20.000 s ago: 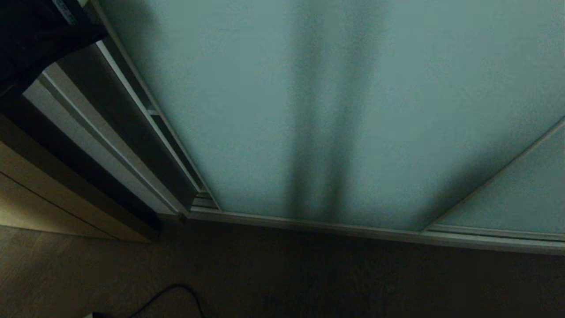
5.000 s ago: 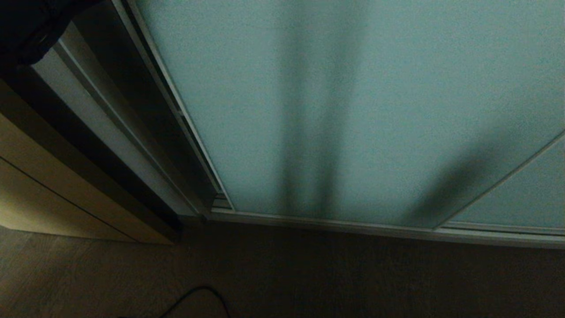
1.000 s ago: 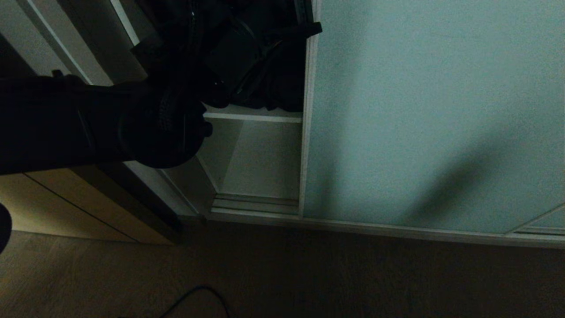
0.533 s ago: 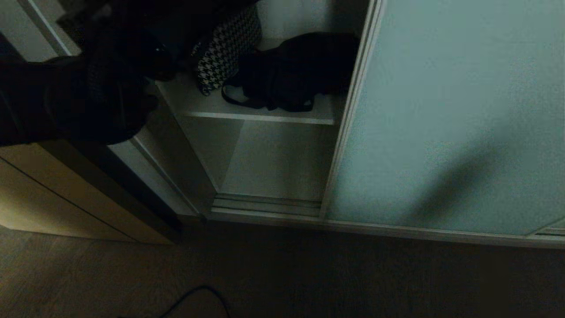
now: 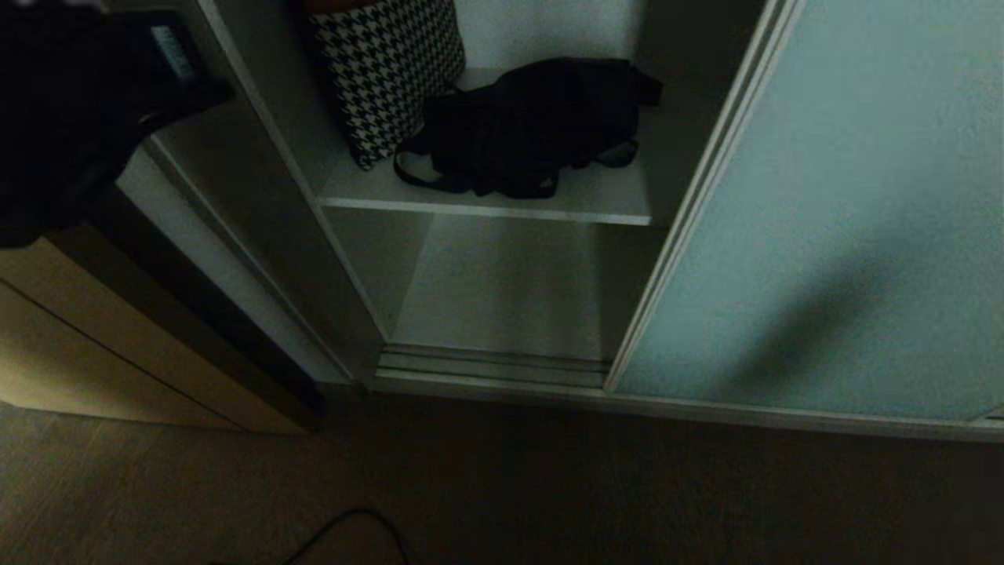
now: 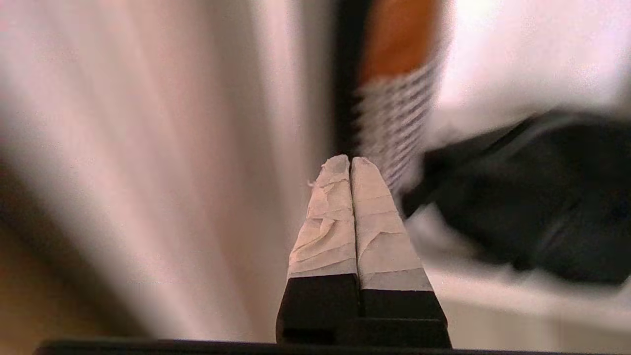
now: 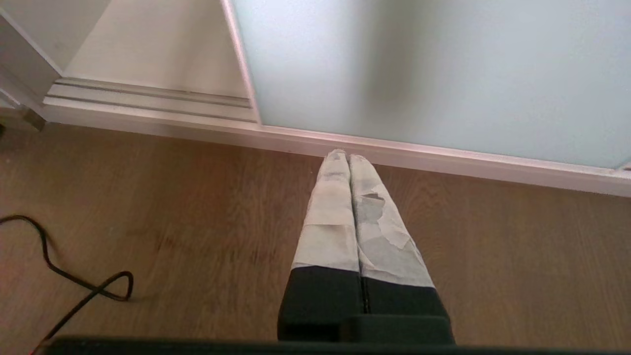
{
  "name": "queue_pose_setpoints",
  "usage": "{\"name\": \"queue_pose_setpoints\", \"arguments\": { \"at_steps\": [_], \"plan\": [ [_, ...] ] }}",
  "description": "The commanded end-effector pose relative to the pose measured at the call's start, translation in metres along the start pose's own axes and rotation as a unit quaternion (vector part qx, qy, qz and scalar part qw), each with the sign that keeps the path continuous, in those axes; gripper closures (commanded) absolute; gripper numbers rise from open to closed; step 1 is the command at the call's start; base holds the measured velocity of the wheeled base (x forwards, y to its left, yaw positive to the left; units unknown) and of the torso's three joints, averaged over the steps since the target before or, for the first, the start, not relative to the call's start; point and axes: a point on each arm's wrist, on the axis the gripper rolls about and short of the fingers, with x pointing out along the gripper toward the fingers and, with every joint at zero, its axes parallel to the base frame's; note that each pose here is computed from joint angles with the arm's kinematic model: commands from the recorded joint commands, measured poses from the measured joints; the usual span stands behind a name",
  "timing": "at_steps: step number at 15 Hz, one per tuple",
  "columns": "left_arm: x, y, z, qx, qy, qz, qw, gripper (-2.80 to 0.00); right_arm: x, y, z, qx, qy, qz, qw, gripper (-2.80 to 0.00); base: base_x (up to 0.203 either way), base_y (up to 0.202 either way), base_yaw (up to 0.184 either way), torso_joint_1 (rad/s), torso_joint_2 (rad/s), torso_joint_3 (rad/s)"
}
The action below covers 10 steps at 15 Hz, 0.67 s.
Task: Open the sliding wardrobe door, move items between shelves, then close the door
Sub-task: Open the door
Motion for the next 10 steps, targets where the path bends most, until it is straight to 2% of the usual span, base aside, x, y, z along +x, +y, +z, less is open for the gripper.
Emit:
{"name": "queue_pose_setpoints", "arguments": {
  "at_steps": [1,5,10],
  "plan": [
    [-0.066,0.03,0.02,0.0,-0.016,0.021,0.9997,0.0,0.0,0.0,0.0,0.0,0.0,0.0,1.0,0.0,0.0,0.0,0.0,0.0,0.0,0.0],
    [-0.159,0.06,-0.011,0.015,0.026,0.071,0.997,0.0,0.0,0.0,0.0,0.0,0.0,0.0,1.0,0.0,0.0,0.0,0.0,0.0,0.0,0.0],
    [-0.233,0.082,-0.055,0.035,0.05,0.138,0.9886,0.0,0.0,0.0,0.0,0.0,0.0,0.0,1.0,0.0,0.0,0.0,0.0,0.0,0.0,0.0]
  ]
}}
